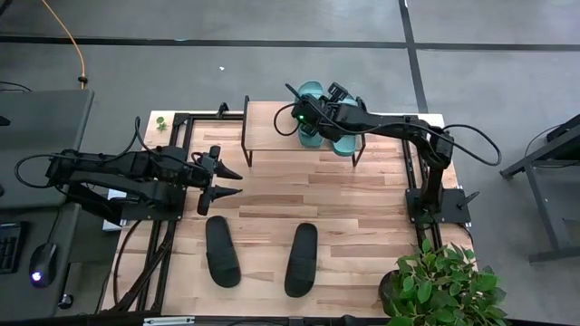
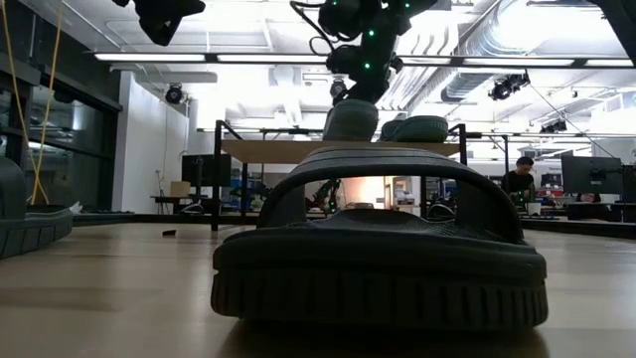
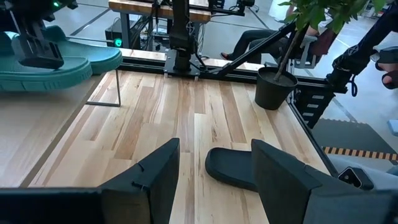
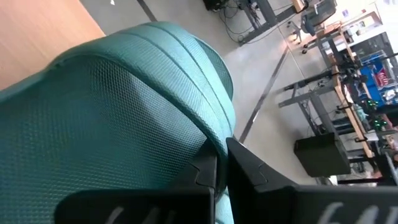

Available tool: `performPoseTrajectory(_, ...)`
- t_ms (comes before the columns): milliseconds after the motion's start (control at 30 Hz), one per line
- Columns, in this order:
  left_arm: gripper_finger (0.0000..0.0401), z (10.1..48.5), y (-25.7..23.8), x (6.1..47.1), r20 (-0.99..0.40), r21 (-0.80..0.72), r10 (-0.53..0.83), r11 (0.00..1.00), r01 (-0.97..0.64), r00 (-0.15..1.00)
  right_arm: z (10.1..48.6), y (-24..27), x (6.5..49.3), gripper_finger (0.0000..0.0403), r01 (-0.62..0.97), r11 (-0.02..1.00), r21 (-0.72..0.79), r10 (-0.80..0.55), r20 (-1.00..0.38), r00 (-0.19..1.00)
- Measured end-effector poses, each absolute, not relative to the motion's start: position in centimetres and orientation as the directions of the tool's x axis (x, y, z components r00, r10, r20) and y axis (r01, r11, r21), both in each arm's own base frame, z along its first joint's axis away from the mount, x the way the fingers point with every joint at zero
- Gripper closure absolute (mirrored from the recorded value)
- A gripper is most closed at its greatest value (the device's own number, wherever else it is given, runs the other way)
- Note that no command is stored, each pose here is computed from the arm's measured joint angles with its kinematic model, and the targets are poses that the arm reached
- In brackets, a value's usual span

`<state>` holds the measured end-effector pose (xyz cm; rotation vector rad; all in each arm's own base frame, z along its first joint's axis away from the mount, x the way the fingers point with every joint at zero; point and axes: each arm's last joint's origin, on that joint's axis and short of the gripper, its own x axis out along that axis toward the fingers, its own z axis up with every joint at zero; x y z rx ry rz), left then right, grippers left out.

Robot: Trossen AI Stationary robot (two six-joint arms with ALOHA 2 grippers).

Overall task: Pick and place slides into the shelf
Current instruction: Put the green slide on the shelf

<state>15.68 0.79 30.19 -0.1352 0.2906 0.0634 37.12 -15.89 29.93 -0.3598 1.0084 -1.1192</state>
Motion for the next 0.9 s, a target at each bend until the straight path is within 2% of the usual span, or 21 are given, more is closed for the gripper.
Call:
performPoseTrajectory(300,0.0217,30.2,0.8,15.7,-0.29,-0.124,0.043,0.989,-0.082,0.956,29.3,-15.6,36.0,0.0403,0.537,0.408,-0.738,-0.865,-0.501,-0.031)
performPoseTrajectory(900,0.0217,30.2,0.8,15.7,-0.29,-0.124,0.043,0.989,-0.082,0.956,29.2,-15.5,36.0,0.0403,0.494,0.482,-0.723,-0.833,-0.553,0.003)
